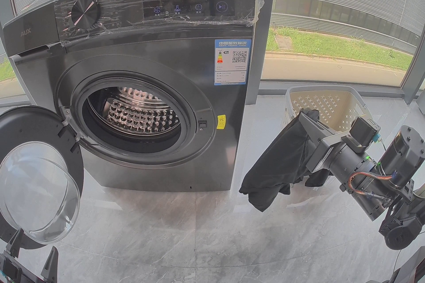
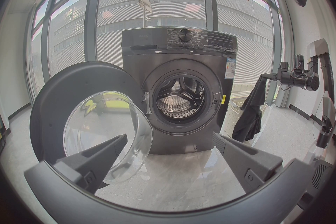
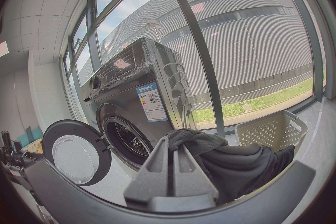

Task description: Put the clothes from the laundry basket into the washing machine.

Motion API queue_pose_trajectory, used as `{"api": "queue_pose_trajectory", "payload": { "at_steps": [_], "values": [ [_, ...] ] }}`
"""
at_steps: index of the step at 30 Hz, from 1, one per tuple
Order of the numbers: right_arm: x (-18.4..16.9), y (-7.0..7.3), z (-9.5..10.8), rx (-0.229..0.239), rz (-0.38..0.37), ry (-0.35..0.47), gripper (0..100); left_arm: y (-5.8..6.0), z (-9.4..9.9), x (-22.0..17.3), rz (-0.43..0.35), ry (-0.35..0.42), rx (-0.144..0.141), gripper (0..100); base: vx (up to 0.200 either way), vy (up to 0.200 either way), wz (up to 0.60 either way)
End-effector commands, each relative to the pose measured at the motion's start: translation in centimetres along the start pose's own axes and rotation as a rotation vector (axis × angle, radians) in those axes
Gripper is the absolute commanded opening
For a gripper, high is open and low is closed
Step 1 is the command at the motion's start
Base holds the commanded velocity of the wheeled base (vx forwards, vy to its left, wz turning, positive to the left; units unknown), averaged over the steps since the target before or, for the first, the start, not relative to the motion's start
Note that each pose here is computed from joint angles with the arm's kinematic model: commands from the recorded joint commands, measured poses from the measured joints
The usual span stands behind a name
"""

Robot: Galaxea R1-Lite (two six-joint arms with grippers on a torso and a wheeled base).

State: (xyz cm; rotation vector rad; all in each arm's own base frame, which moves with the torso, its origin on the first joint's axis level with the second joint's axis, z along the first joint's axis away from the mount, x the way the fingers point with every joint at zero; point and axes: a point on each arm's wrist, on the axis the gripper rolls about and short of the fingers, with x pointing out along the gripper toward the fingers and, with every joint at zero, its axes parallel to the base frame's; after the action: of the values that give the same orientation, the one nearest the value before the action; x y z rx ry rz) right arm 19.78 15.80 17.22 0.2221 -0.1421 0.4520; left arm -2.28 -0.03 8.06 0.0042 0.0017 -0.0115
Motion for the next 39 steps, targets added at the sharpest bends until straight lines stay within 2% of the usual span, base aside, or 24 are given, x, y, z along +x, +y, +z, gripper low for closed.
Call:
{"api": "queue_pose_trajectory", "payload": {
  "at_steps": [1,22,27,39],
  "values": [
    [0.0,0.0,-0.1,-0.001,-0.001,0.005,0,0.0,-0.4,0.0,0.001,-0.003,0.000,100,0.000,0.200,0.00],
    [-0.5,0.1,-0.7,-0.007,0.018,0.035,0,0.0,-0.5,0.0,-0.001,-0.002,0.000,100,0.000,0.200,0.00],
    [-0.7,0.7,-0.7,-0.001,0.059,0.040,0,0.0,-0.5,0.0,0.001,-0.002,0.000,100,0.000,0.000,0.00],
    [-0.9,1.4,-0.6,0.016,0.092,0.019,0,0.0,-0.5,0.0,0.001,-0.002,0.000,100,0.000,0.000,0.00]
  ]
}}
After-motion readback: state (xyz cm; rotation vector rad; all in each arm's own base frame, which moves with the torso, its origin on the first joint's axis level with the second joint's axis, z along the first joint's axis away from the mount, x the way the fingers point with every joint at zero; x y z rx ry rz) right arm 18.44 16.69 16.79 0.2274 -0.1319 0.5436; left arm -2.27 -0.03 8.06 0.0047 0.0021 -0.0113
